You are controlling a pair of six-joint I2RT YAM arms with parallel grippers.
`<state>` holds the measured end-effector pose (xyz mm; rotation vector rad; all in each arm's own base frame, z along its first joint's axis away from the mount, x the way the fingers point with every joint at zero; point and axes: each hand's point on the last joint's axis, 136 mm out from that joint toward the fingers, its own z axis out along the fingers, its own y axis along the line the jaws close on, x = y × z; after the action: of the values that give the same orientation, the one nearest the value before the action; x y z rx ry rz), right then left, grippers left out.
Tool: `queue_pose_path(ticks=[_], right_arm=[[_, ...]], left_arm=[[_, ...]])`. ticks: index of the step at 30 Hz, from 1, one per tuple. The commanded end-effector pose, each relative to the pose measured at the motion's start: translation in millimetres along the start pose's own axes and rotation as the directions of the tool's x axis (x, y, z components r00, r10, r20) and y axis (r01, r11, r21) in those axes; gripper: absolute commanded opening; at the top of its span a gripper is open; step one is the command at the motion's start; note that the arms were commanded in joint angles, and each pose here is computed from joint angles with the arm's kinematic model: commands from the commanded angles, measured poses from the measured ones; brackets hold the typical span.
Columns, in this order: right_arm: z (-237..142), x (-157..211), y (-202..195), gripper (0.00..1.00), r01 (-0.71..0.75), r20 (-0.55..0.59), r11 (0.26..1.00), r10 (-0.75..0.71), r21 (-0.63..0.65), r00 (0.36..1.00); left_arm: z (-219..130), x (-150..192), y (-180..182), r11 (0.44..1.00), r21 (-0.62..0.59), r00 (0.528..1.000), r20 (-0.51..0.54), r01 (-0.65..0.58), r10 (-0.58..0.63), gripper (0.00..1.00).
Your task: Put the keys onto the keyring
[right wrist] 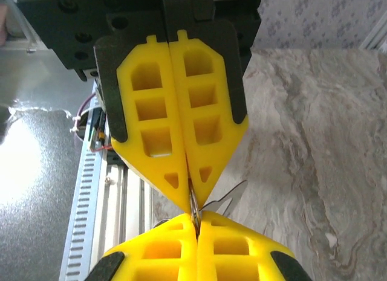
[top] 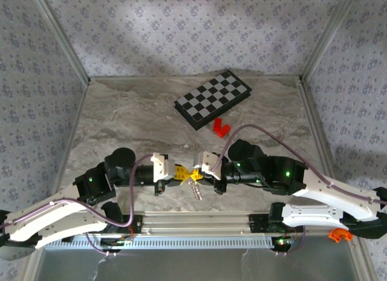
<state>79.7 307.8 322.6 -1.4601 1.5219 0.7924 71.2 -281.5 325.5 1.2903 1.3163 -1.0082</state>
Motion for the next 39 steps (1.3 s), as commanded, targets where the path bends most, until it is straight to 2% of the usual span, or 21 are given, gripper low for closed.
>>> queue_pose_path(ticks=[1,5,14,17,21,24,27,29,31,34,39], right_arm=[[-8,-12,4,0.03,-0.015,0.090,1.000,0.016,-0.010,0.996],[-10,-18,6,0.12,-0.021,0.138,1.000,0.024,-0.022,0.990],[-17,-21,10,0.14,-0.015,0.189,0.999,0.022,-0.037,0.982],[-19,-21,11,0.12,-0.014,0.197,0.999,0.021,-0.039,0.980],[-21,-19,11,0.03,-0.016,0.206,0.999,0.023,-0.034,0.978],[-24,-18,10,0.00,-0.017,0.211,1.000,0.022,-0.025,0.977],[-28,-17,8,0.00,-0.022,0.198,1.000,0.024,-0.013,0.980],[-30,-15,7,0.00,-0.026,0.174,1.000,0.026,-0.005,0.984],[-30,-10,6,0.00,-0.015,0.130,1.000,0.015,0.001,0.991],[-27,-3,7,0.00,-0.005,0.063,1.000,0.006,-0.010,0.998],[-18,8,10,0.00,0.001,-0.045,0.999,-0.003,-0.038,0.999]], left_arm=[[-19,-53,-7,0.999,0.004,0.972,0.231,-0.045,0.043,0.00],[-23,-65,-12,0.998,0.032,0.957,0.286,-0.061,0.049,0.00],[-16,-63,-19,0.995,0.089,0.930,0.367,-0.041,0.006,0.00],[-14,-61,-18,0.995,0.092,0.930,0.368,-0.032,-0.004,0.00],[-10,-59,-17,0.995,0.096,0.935,0.355,-0.022,-0.013,0.00],[-7,-52,-15,0.996,0.090,0.949,0.315,-0.010,-0.019,0.00],[-2,-36,-8,0.999,0.047,0.979,0.204,-0.002,-0.008,0.00],[0,-24,-2,1.000,0.014,0.992,0.127,-0.004,0.002,0.06],[1,-13,1,1.000,-0.002,0.999,0.051,-0.009,0.009,0.12],[3,0,3,1.000,-0.009,0.999,-0.042,-0.011,0.011,0.14],[7,8,0,1.000,0.020,0.996,-0.093,0.001,0.001,0.14]])
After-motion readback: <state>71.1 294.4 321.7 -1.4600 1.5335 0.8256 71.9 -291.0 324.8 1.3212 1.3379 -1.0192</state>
